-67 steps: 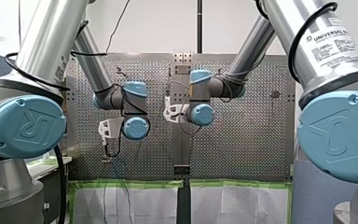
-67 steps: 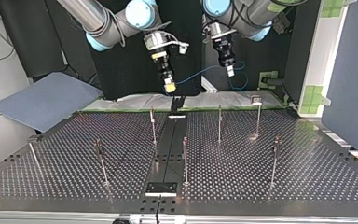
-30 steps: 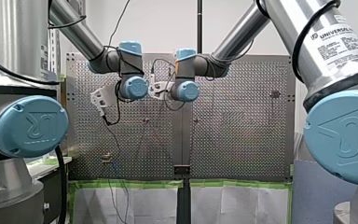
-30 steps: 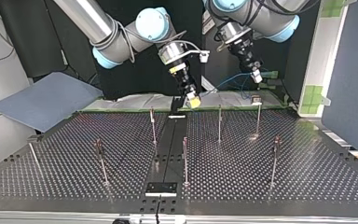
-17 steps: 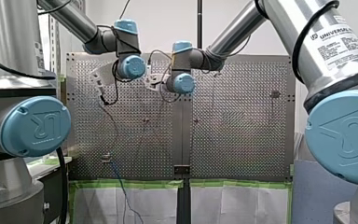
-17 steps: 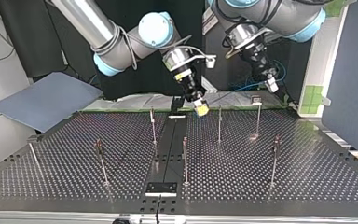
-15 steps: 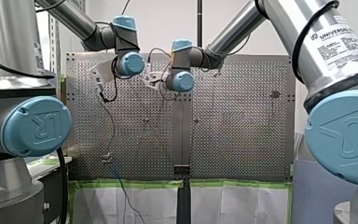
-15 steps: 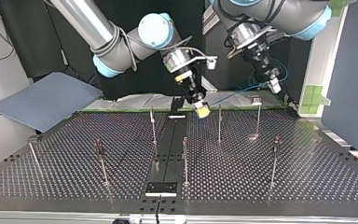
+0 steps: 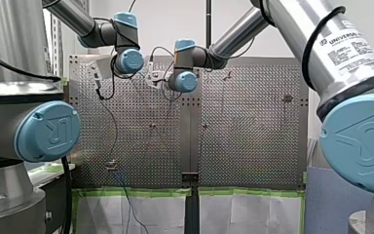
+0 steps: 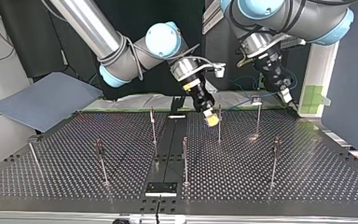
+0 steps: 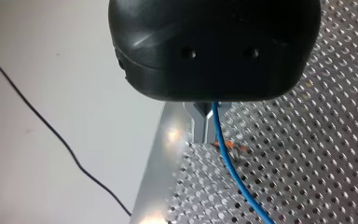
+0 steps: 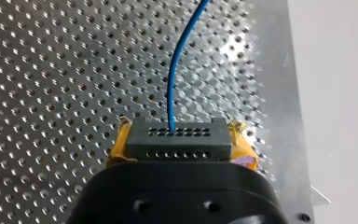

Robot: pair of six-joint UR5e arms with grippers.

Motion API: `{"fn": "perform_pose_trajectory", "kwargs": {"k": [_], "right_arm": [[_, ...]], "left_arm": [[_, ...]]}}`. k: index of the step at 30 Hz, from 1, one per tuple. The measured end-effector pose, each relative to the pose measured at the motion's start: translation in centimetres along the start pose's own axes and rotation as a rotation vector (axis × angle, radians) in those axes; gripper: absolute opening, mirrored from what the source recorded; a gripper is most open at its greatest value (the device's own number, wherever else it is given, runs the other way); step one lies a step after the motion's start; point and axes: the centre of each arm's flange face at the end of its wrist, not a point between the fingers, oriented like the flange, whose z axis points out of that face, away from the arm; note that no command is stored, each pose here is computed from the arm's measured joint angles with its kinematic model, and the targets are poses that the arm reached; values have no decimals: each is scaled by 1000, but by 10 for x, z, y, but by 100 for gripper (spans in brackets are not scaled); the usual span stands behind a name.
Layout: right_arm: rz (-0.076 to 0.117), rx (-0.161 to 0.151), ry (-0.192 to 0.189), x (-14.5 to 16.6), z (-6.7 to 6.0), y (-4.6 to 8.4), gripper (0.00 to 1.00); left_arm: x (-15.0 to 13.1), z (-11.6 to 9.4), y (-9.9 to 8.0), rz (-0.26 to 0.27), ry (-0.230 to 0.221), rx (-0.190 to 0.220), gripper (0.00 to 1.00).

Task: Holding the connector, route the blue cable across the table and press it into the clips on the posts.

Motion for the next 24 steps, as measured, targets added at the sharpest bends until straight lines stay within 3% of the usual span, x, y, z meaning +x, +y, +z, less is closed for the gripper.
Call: {"fn": "perform_pose_trajectory", "kwargs": {"k": [8, 15, 19, 24], "right_arm": [[21, 12, 23, 13, 16, -7, 0], [24, 10, 43, 33, 28, -7, 0], [24, 7, 53, 39, 35, -5, 0], [25, -2, 30, 29, 39, -2, 0]], "left_arm": [[13, 20, 12, 130, 51, -9, 0], [26, 50, 13, 212, 73, -11, 0], [29, 72, 10, 217, 68, -9, 0], [25, 100, 8, 202, 52, -7, 0]]}}
